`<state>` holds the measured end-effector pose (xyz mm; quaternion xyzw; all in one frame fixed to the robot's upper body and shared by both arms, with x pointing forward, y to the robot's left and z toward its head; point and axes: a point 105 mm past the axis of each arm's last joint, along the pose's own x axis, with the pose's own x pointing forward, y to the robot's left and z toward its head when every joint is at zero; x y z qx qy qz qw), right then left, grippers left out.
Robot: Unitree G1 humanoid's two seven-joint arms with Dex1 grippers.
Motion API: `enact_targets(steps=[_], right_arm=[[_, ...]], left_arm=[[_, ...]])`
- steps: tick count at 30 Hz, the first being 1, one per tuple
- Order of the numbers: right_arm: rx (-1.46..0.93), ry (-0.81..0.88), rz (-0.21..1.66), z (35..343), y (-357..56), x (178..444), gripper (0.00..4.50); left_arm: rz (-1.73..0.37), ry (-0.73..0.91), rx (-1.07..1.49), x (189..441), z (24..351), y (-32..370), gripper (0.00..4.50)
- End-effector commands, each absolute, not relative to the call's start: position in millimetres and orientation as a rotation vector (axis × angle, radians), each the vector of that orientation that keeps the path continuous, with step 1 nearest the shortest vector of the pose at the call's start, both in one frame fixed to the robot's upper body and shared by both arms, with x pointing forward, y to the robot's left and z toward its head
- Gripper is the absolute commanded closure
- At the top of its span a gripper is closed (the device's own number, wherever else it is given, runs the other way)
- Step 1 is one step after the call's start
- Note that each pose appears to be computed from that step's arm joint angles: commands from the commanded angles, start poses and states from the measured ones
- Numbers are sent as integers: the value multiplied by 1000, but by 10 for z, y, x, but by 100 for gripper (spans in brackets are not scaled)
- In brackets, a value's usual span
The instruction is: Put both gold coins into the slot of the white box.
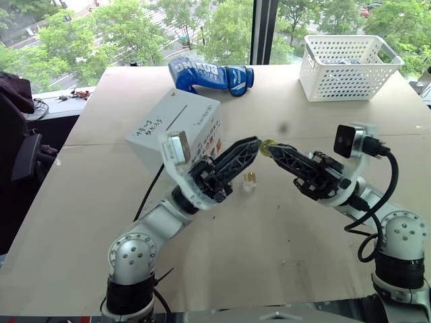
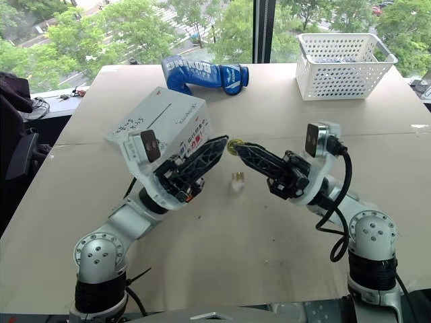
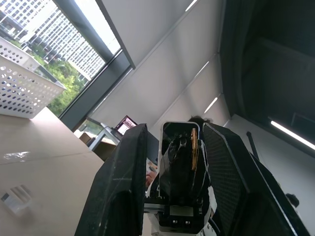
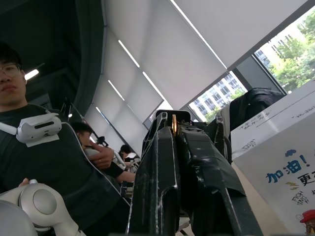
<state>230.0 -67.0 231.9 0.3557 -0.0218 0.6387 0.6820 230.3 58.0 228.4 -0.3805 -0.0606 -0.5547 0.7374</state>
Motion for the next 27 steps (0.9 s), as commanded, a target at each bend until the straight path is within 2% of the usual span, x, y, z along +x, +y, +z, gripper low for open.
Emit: enact_targets(steps=[1,14,17,19,27], right_arm=[[771,-72,1487,2391,-639,2178,450],[699,-9,1513,2314,-647,2143,450],[698,-9,1514,2315,-645,2152,450],[698,-9,1514,2314,-639,2157,450],[724,-26,1483,2328,-652,2209,450]], left_arm=[[-1271,-153,-843,2241,2346,549,269],[-1366,-73,-688,2099,2220,528,269],[-1361,-73,-682,2116,2210,540,343],[-1358,-78,-678,2124,2209,546,419],[-1356,-140,-702,2099,2294,574,420]])
